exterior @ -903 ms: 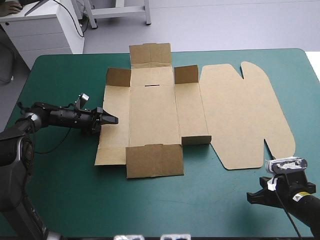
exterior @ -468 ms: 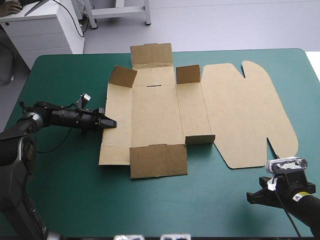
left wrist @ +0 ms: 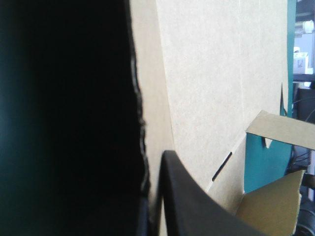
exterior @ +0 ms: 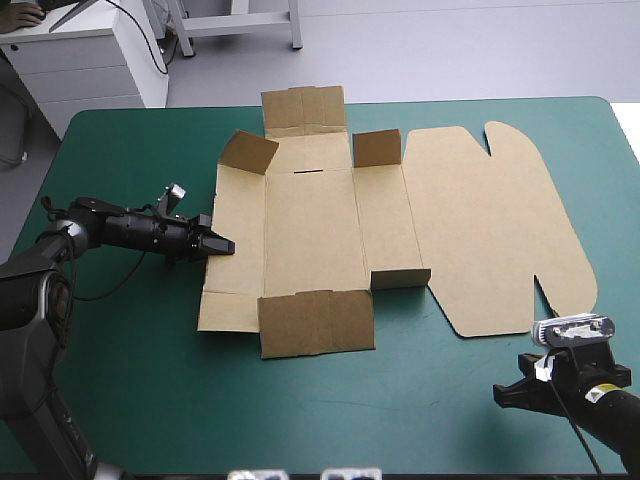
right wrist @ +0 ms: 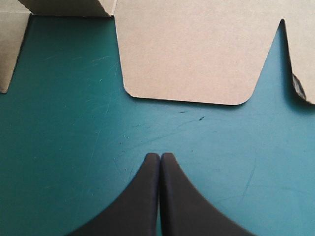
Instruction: Fold the box
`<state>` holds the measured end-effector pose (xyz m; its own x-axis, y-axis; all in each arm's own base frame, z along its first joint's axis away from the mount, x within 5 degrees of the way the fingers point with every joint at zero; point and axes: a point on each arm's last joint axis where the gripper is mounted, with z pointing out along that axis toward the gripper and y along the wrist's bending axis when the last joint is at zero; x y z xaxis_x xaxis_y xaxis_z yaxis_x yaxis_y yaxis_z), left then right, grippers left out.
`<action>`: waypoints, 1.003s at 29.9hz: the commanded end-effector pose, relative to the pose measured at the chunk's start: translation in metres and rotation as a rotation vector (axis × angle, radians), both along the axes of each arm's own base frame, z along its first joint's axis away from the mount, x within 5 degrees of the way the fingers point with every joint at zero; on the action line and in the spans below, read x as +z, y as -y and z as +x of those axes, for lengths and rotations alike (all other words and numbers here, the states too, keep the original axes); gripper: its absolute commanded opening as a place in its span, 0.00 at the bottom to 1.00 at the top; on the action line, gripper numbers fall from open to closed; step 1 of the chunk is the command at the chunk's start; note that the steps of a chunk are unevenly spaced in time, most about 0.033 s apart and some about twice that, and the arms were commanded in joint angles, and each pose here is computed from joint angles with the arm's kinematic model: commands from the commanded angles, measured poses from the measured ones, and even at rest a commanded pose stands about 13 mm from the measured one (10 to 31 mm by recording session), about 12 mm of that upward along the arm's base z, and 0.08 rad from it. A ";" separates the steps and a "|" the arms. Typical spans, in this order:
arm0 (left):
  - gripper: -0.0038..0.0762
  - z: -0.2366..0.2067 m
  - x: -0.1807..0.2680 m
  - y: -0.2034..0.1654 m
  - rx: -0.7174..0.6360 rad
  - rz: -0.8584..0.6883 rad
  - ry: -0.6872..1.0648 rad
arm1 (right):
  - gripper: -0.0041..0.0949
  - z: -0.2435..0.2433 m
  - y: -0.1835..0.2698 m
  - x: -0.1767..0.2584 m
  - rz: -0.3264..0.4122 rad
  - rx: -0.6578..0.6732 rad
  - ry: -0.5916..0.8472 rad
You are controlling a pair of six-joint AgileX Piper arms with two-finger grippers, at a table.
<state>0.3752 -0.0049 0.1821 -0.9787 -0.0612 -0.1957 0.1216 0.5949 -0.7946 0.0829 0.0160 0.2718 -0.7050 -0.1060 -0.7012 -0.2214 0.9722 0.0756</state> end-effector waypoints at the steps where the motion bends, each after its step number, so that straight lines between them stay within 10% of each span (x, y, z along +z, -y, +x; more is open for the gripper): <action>1: 0.05 0.000 0.046 0.006 -0.108 0.037 0.117 | 0.02 0.005 0.000 0.009 0.019 -0.011 0.057; 30: 0.04 0.010 0.208 0.164 -0.855 1.076 1.049 | 0.02 0.005 0.000 0.009 0.040 -0.033 0.050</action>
<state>0.4034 -0.1520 0.3492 -0.2584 0.9175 -0.3024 0.8656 0.3589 0.3493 0.0829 0.0162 0.2719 -0.7117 -0.0716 -0.6988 -0.1980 0.9749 0.1018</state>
